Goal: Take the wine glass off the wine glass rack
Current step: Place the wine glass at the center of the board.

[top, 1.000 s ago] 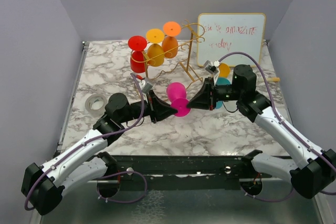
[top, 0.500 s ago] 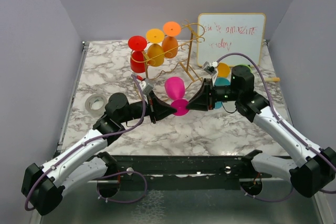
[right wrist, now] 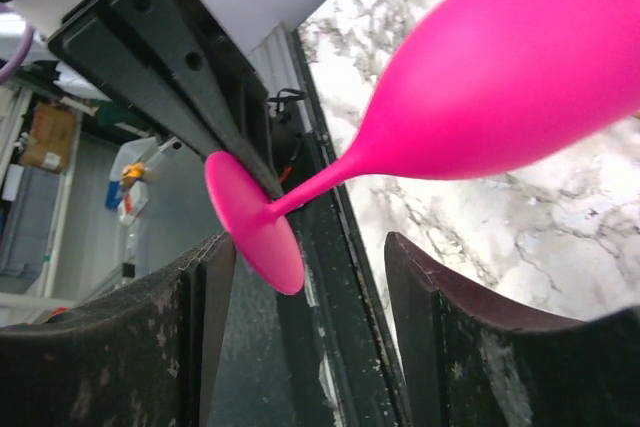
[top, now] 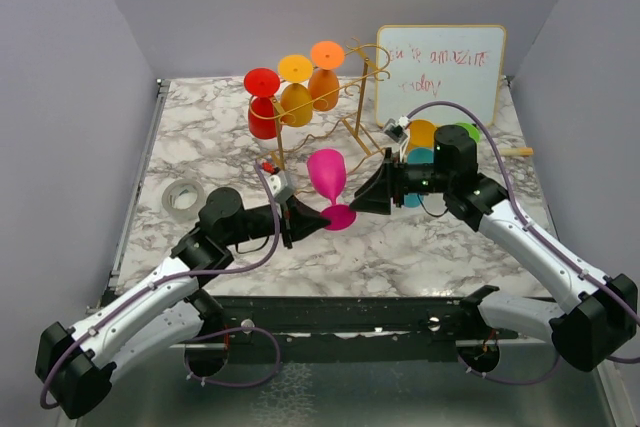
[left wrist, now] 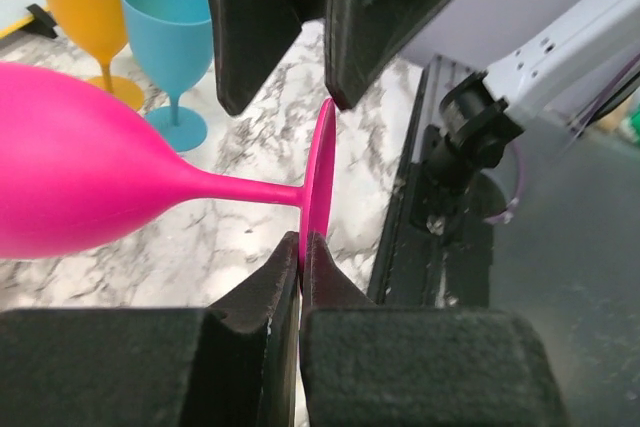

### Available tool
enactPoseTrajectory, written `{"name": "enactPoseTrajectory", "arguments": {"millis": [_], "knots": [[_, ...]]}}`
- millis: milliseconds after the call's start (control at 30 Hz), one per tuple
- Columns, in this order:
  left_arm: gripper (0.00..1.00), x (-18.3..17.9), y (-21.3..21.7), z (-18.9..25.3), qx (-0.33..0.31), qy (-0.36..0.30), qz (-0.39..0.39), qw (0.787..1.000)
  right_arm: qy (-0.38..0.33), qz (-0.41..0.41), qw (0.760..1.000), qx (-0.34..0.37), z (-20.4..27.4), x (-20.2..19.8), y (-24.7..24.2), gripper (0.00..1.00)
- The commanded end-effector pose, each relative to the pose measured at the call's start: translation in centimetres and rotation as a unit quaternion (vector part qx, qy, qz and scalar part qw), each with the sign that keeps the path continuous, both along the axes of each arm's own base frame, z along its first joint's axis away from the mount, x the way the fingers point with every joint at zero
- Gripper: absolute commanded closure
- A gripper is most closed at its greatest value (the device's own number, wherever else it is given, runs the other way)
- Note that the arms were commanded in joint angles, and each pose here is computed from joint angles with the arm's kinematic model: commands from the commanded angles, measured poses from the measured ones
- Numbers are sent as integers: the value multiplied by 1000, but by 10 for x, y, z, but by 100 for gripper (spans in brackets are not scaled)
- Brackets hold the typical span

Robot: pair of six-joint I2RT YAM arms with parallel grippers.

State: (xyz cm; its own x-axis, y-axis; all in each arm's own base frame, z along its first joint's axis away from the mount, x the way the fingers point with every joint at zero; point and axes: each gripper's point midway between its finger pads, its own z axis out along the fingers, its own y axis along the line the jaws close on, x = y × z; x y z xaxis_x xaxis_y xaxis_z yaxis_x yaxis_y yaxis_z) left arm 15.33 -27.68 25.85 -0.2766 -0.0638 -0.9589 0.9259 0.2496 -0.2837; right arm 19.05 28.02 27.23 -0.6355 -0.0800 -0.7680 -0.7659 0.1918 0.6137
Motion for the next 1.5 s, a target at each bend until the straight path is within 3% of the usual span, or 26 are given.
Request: {"name": "enactPoseTrajectory", "arguments": {"millis": [0,200,367,500,633,767,967,1200,1333,1467], "knots": [[100,-3,12,-13,38,-90,8,995,-12,-51,999,-14,5,13,-4,32],[100,-27,13,-29,63,-167,-73,981,-6,-90,996,-15,7,24,-6,25],[100,-41,11,-38,71,-177,-119,974,-9,-106,994,-5,15,29,-6,24],[100,-55,14,-35,66,-221,-159,960,-56,-118,991,37,36,28,-9,23],[100,-58,20,-35,60,-259,-152,952,-95,-162,980,59,52,36,-18,22],[100,-53,25,-41,72,-276,-132,949,-101,-230,968,17,53,60,-30,19],[100,-66,29,-45,76,-336,-171,923,-96,-96,991,-17,43,45,-5,18],[100,-70,27,-58,81,-325,-197,921,-89,-17,996,-20,47,32,5,17],[100,-75,27,-62,81,-322,-213,919,-76,-25,996,-28,46,37,6,16],[100,-72,28,-61,86,-328,-207,918,-49,40,998,-8,42,22,14,17]]}}
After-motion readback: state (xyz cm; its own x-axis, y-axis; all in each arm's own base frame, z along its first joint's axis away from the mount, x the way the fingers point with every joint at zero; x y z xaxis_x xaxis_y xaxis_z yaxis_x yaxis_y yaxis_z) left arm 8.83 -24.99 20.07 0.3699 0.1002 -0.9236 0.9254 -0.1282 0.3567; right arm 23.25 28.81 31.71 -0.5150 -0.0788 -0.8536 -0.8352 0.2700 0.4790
